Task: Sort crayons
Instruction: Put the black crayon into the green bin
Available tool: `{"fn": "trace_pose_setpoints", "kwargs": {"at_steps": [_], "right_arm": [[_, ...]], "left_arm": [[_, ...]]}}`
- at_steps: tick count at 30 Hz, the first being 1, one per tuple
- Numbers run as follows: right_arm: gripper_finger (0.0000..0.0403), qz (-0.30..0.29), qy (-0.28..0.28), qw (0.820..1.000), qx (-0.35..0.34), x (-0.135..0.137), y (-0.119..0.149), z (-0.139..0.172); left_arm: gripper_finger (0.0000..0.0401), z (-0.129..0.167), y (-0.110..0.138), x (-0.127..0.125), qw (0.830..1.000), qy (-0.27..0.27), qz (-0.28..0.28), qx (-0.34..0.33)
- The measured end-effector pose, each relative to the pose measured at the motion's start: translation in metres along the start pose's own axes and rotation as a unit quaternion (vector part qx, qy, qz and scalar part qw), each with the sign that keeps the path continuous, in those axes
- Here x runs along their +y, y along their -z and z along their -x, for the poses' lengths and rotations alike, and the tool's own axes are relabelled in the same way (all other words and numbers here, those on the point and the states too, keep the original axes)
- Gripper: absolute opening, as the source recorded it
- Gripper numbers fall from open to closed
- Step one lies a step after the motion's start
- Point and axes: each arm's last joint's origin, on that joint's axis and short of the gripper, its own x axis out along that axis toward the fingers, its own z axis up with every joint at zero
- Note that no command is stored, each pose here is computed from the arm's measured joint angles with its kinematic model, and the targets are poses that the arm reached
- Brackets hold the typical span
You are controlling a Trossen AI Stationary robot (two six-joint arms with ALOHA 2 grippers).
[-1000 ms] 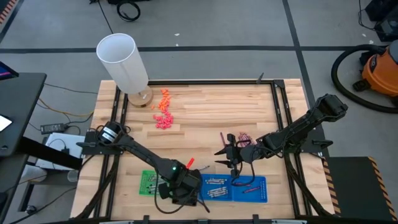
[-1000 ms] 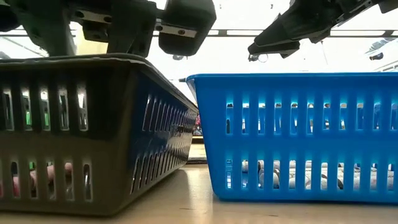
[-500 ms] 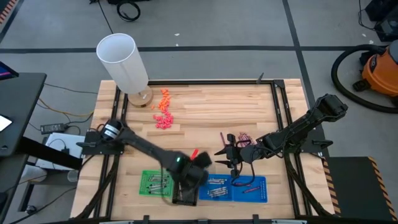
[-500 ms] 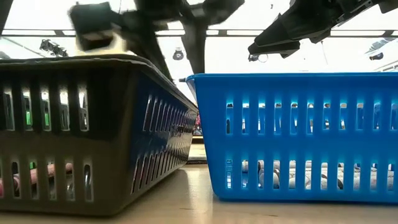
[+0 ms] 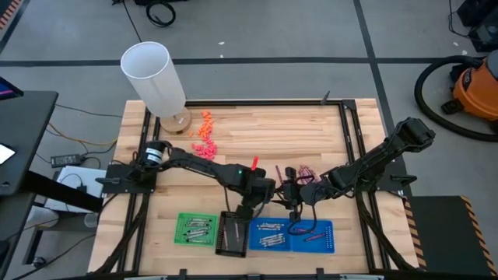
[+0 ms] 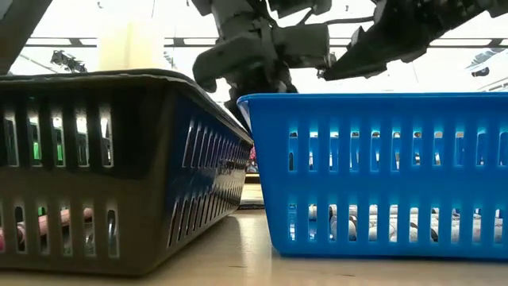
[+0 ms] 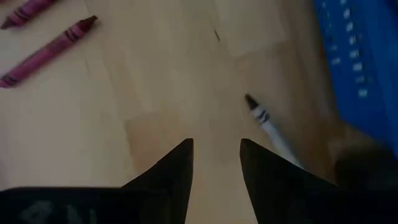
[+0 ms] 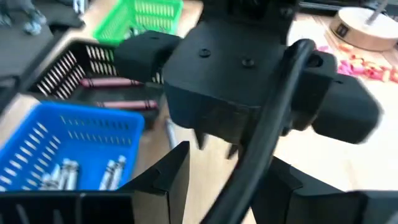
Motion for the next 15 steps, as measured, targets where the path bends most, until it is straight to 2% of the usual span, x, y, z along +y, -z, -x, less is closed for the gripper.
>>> {"fn": "trace_pose_setpoints", "kwargs": {"at_steps": [3, 9, 15], "right_arm": [[0.0148, -0.001, 0.021, 1.000, 0.019, 0.000, 0.004, 0.004], [0.0148, -0.001, 0.065, 0.997, 0.031, 0.002, 0.007, 0.015], [0.0148, -0.002, 0.066, 0.997, 0.038, 0.006, 0.008, 0.028]], "left_arm": [[0.0149, -0.009, -0.003, -0.006, 1.000, 0.003, 0.026, -0.010], [0.0187, -0.008, -0.009, -0.018, 0.997, 0.011, 0.062, -0.035], [0.0216, -0.021, -0.008, -0.026, 0.993, 0.025, 0.112, -0.022]]}}
